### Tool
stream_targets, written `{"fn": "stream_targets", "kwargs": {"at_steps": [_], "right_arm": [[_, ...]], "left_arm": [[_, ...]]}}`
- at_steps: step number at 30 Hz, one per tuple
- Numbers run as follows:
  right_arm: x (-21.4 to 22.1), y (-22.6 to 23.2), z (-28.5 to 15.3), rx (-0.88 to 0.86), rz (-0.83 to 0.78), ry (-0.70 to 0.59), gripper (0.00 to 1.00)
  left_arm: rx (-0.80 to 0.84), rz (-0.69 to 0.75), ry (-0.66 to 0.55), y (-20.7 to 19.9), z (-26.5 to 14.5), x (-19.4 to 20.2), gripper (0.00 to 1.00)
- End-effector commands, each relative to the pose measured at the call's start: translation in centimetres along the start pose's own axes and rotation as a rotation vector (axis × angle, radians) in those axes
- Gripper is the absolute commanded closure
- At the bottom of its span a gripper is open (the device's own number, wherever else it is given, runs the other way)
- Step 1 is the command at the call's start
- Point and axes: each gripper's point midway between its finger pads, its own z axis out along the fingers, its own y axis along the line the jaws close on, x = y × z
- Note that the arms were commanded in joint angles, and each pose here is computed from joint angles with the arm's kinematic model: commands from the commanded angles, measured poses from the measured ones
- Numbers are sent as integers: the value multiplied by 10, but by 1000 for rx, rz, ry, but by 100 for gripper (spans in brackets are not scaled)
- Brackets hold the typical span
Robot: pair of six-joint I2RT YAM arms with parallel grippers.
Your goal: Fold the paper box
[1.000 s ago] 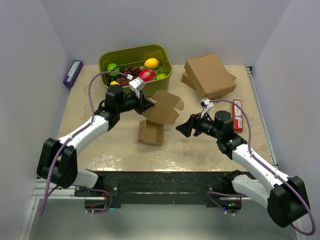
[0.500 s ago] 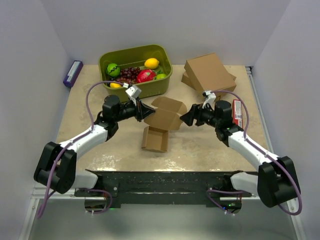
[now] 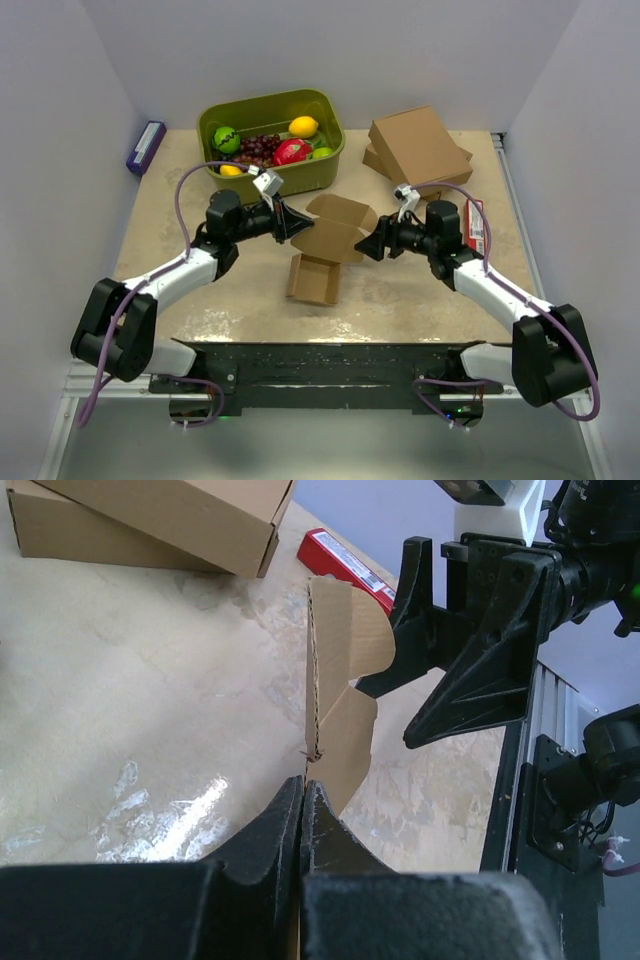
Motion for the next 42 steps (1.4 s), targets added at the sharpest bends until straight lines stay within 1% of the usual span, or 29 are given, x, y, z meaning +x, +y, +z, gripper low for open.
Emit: {"fn": "stream_targets", "kwargs": {"at_steps": [1, 7, 11, 13, 14, 15, 17, 18, 24, 26, 31, 32, 35, 38, 41, 42], "right_arm": [[-13, 6, -4, -2, -60, -27, 34], [-9, 0, -2, 7, -66, -20, 36], [-18, 6, -3, -9, -77, -20, 36], [-23, 14, -4, -42, -87, -20, 40], [-25, 16, -4, -51, -92, -26, 43], [-26, 17, -4, -54, -93, -27, 52], [-29, 18, -3, -60, -93, -20, 60], [-28, 19, -3, -57, -89, -11, 67], [-30, 15, -8, 4, -98, -22, 81], [-31, 16, -11, 9, -107, -27, 81], [-19, 18, -10, -18, -97, -10, 72], [-17, 17, -9, -21, -94, -5, 68], [-12, 14, -9, -12, -94, -11, 66], [-12, 11, -6, -7, -105, -2, 67], [-16, 10, -2, -13, -112, 0, 75], [-17, 10, -2, -16, -111, -3, 75]], "left_arm": [[35, 74, -58, -14, -1, -29, 100], [83, 63, -69, -22, 0, -31, 100], [107, 70, -72, -29, -3, -34, 100], [101, 76, -66, -28, -4, -33, 100], [102, 78, -67, -29, -4, -33, 100], [100, 78, -68, -28, -4, -34, 100], [97, 79, -68, -28, -4, -34, 100], [91, 80, -71, -27, -3, -35, 100], [86, 80, -83, -26, -3, -37, 100], [72, 82, -93, -24, -3, -37, 100], [85, 70, -95, -24, -1, -37, 100], [85, 70, -98, -24, -1, -37, 100], [91, 66, -95, -25, 0, -37, 100], [86, 68, -89, -24, -1, -36, 100], [81, 68, -79, -24, -2, -35, 100], [77, 67, -78, -23, -2, -35, 100]]}}
